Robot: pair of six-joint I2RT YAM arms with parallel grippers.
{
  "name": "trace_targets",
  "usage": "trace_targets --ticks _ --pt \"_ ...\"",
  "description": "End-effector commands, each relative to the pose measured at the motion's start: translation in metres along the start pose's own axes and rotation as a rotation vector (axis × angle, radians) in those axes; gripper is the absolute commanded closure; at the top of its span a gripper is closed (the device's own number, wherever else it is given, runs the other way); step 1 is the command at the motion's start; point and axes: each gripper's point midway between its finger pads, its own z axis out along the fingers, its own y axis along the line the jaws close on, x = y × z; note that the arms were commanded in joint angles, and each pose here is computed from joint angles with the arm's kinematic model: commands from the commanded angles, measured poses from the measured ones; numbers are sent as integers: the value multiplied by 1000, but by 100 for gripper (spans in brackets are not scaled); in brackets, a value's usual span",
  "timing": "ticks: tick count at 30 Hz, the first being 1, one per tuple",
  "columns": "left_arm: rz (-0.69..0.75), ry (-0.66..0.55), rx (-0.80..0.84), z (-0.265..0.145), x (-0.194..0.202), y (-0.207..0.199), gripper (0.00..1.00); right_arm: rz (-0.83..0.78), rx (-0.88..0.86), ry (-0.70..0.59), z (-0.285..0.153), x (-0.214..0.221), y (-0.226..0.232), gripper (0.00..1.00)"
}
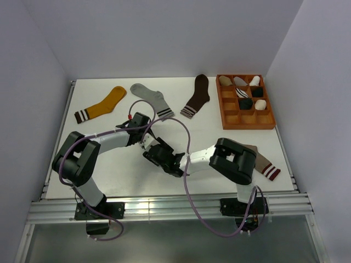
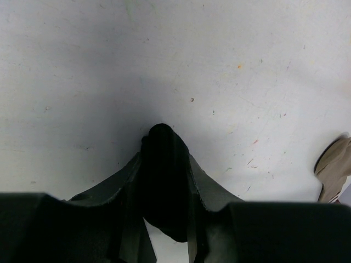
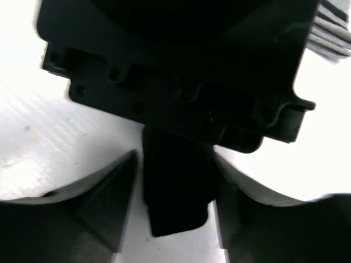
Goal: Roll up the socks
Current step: Pick up the sock at the center of the board.
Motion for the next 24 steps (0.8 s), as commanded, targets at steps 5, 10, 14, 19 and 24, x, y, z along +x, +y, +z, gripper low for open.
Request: trace_targets --ticks 5,10,14,19,24 --pt "34 97 -124 3 24 33 95 -30 26 59 6 19 1 62" --pt "38 91 -115 1 22 30 93 -25 5 128 3 35 0 100" --pt "42 69 -102 -5 15 22 77 -4 -38 172 -7 43 1 100" --pt "39 -2 -73 -18 -12 4 54 56 -66 249 -22 62 -2 100" --pt "-20 -109 -47 -39 -70 -4 36 95 -68 287 -34 73 -7 100"
